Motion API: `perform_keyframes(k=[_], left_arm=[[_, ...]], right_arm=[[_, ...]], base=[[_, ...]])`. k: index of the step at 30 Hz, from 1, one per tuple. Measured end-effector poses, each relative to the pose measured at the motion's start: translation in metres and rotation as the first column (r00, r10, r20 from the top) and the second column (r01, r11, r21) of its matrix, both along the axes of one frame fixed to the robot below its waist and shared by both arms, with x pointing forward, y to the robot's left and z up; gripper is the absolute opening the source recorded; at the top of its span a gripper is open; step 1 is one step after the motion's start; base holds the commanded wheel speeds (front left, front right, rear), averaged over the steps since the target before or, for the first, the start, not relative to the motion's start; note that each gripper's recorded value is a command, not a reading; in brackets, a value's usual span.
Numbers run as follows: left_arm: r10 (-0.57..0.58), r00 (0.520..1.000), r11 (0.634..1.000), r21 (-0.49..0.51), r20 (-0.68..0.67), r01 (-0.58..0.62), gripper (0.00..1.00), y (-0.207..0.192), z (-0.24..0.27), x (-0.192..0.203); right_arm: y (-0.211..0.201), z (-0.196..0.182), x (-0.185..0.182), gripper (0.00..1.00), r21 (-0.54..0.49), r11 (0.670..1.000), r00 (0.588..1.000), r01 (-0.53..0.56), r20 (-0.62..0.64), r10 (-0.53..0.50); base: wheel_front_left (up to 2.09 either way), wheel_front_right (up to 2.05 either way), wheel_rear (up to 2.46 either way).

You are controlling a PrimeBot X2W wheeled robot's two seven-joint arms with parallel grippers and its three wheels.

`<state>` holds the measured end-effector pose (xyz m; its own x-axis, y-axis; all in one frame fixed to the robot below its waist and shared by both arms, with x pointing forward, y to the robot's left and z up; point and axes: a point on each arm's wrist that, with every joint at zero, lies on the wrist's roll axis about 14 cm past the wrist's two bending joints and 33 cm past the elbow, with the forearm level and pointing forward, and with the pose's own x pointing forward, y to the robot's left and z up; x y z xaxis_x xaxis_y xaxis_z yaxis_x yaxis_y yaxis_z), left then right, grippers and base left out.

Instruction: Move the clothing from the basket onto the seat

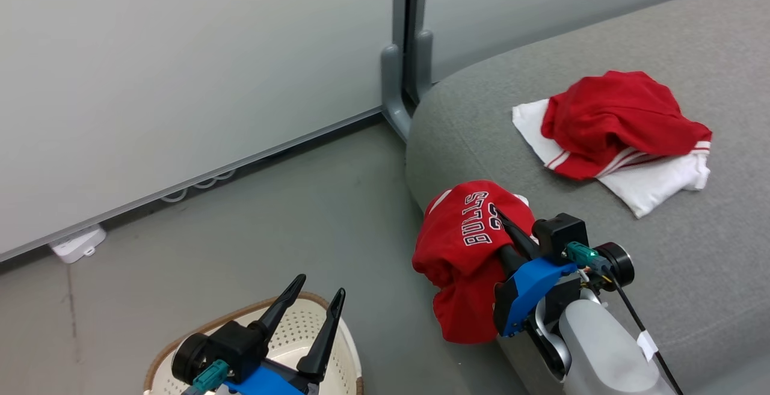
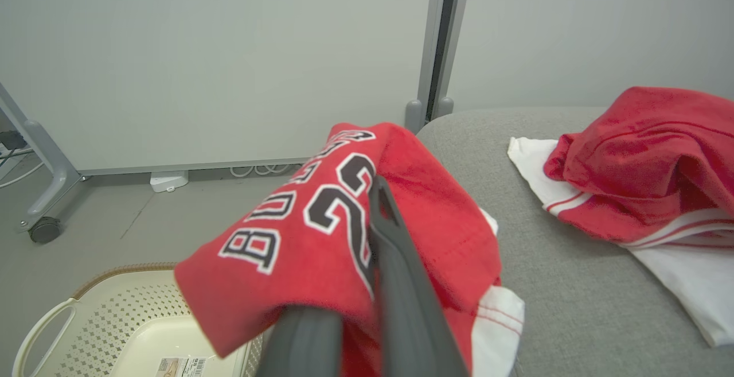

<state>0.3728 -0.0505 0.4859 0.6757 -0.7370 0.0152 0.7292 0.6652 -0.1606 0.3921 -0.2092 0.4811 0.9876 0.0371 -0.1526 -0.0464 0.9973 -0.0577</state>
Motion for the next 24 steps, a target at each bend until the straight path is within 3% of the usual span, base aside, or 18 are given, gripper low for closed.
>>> perform_keyframes(k=[12,24], left_arm=[[-0.176,0.984,0.984,-0.009,-0.009,0.176,1.00,-0.056,-0.004,-0.009],[-0.182,0.983,0.983,-0.004,-0.021,0.182,1.00,-0.056,-0.010,-0.007]], right_arm=[[-0.057,-0.006,-0.037,0.00,-0.001,0.985,0.985,0.173,-0.016,-0.173],[-0.056,-0.012,-0.035,0.00,0.004,0.985,0.984,0.173,-0.031,-0.173]], base=[[0.00,0.00,0.00],[0.00,0.00,0.00]])
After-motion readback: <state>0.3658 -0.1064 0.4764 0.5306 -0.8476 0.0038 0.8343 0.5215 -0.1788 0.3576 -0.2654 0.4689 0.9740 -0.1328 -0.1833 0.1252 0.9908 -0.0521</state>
